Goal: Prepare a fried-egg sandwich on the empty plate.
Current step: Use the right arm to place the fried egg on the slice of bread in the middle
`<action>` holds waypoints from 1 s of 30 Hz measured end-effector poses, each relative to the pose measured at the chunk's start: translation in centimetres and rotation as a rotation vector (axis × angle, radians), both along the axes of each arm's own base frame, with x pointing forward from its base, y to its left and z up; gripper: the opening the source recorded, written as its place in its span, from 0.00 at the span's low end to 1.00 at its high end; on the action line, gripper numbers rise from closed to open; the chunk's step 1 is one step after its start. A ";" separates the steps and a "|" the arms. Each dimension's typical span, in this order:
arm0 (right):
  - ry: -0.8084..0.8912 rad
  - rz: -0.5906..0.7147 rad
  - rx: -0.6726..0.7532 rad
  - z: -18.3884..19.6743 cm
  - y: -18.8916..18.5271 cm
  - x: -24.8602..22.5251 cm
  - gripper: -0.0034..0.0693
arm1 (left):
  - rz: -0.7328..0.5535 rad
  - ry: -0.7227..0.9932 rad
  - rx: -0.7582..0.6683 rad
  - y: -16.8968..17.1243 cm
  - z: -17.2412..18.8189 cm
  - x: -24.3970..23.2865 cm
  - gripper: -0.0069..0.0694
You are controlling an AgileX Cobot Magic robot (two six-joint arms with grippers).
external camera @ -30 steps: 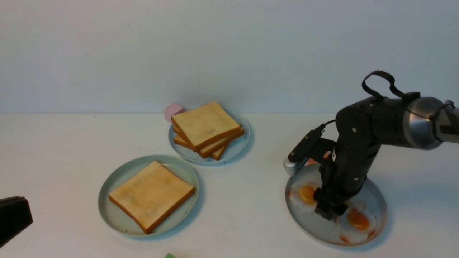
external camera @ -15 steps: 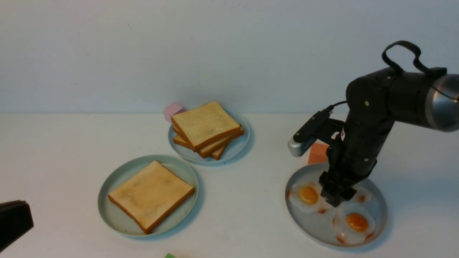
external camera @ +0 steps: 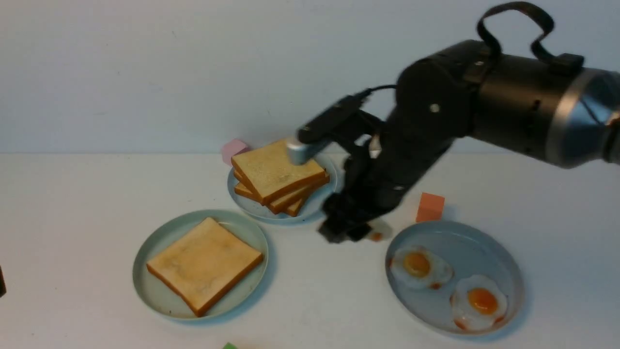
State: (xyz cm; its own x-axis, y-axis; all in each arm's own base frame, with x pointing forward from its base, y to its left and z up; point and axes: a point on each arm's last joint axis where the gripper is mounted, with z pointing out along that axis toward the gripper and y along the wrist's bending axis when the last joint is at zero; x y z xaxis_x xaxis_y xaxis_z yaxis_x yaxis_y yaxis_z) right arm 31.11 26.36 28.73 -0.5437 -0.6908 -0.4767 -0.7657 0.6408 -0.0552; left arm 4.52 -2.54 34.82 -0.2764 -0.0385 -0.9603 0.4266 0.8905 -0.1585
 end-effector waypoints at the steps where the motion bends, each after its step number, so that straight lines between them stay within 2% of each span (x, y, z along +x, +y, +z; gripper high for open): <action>1: -0.021 0.029 0.034 0.4 2.4 -0.3 0.70 | 0.001 0.004 -0.004 0.0 0.0 0.0 0.07; 7: -0.035 0.102 0.088 -1.9 10.1 0.4 0.69 | 0.003 -0.001 -0.007 0.1 0.0 -0.2 0.07; 12: -0.015 0.108 0.082 -5.9 13.6 2.2 0.69 | 0.007 0.005 -0.023 0.1 0.0 -0.3 0.07; 20: 0.014 0.075 0.079 -9.5 15.1 3.5 0.69 | 0.006 0.009 -0.031 0.1 0.0 -0.3 0.07; 30: -0.014 0.057 0.127 -9.6 15.5 3.9 0.69 | 0.005 0.009 -0.035 0.1 0.0 -0.3 0.07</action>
State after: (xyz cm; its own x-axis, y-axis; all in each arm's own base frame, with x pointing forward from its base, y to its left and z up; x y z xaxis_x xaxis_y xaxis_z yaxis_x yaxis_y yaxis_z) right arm 35.03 41.91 19.15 -0.4977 -0.6544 -0.5693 -0.8011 0.5985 0.0124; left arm 4.23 -2.44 34.85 -0.2845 -0.0733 -0.9559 0.4210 0.8862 -0.1932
